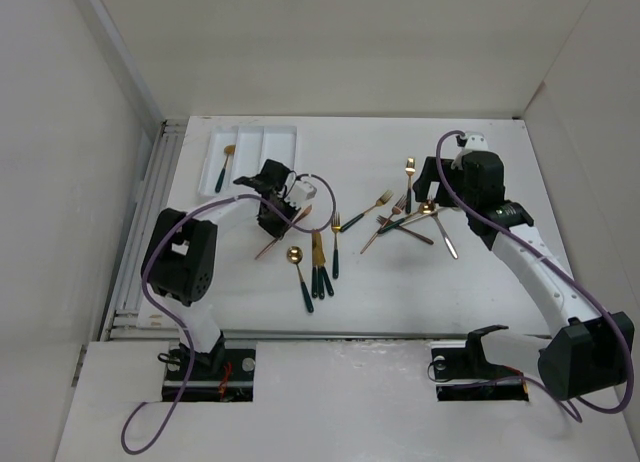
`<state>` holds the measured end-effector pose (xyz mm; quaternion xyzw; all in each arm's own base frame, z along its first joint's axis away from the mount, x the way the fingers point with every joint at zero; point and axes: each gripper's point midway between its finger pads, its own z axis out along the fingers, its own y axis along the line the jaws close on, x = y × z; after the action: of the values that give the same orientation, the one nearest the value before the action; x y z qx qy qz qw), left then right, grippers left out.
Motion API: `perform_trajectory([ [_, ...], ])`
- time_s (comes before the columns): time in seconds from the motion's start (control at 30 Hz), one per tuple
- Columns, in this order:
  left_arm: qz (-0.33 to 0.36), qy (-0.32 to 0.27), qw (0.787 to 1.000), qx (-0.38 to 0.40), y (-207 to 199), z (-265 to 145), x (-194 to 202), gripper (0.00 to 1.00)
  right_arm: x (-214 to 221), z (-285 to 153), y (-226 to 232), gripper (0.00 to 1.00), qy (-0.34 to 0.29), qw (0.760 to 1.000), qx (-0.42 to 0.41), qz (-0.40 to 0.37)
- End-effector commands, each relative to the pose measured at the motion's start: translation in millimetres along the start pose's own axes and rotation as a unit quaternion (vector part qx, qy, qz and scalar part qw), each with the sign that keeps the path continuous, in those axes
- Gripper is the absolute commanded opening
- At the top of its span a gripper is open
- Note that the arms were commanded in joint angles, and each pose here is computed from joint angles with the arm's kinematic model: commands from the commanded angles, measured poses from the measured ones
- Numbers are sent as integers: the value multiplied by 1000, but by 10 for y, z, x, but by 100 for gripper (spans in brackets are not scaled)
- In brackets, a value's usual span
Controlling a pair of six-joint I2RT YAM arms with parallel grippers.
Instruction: Sort the eating utensils into containers
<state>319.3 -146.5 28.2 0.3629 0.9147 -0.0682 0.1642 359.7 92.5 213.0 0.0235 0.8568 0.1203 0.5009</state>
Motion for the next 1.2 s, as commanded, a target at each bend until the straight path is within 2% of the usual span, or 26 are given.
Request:
perform_trajectory([
  [0.0,-12,-86,996,19,-54,-380,-489,0,-207,-24,63,97,-33,999,-4,1],
  [0.2,-47,-162,985,29,44,-803,-926,0,-239,11,73,97,-32,999,-4,1],
  [0.3,-83,-206,975,13,267,-1099,-1145,0,-284,52,103,97,-34,999,-9,1],
  [0.37,-125,-232,965,-3,539,-1249,-1282,0,-256,111,116,97,-25,1000,-12,1],
  [0.47,-183,-238,954,-21,987,-1213,-1321,0,-352,188,167,97,-29,999,-19,5],
  [0.5,-198,-255,946,-27,1120,-1304,-1451,0,-354,212,190,97,-25,999,-24,5],
  [0.57,-223,-241,944,-34,1333,-1123,-1482,0,-348,292,208,97,-17,999,-26,5],
  [0.6,-225,-255,939,-48,1488,-1206,-1579,0,-417,305,228,97,-23,999,-28,5],
  [0.73,-264,-253,926,-93,1873,-1027,-1627,0,-468,378,248,97,-22,999,-28,10],
  [0.97,-294,-248,912,-140,2236,-724,-1564,0,-465,502,242,97,-11,1000,-20,20],
  [1.17,-297,-207,919,-153,2383,-332,-1392,0,-517,563,263,97,-9,999,-20,24],
])
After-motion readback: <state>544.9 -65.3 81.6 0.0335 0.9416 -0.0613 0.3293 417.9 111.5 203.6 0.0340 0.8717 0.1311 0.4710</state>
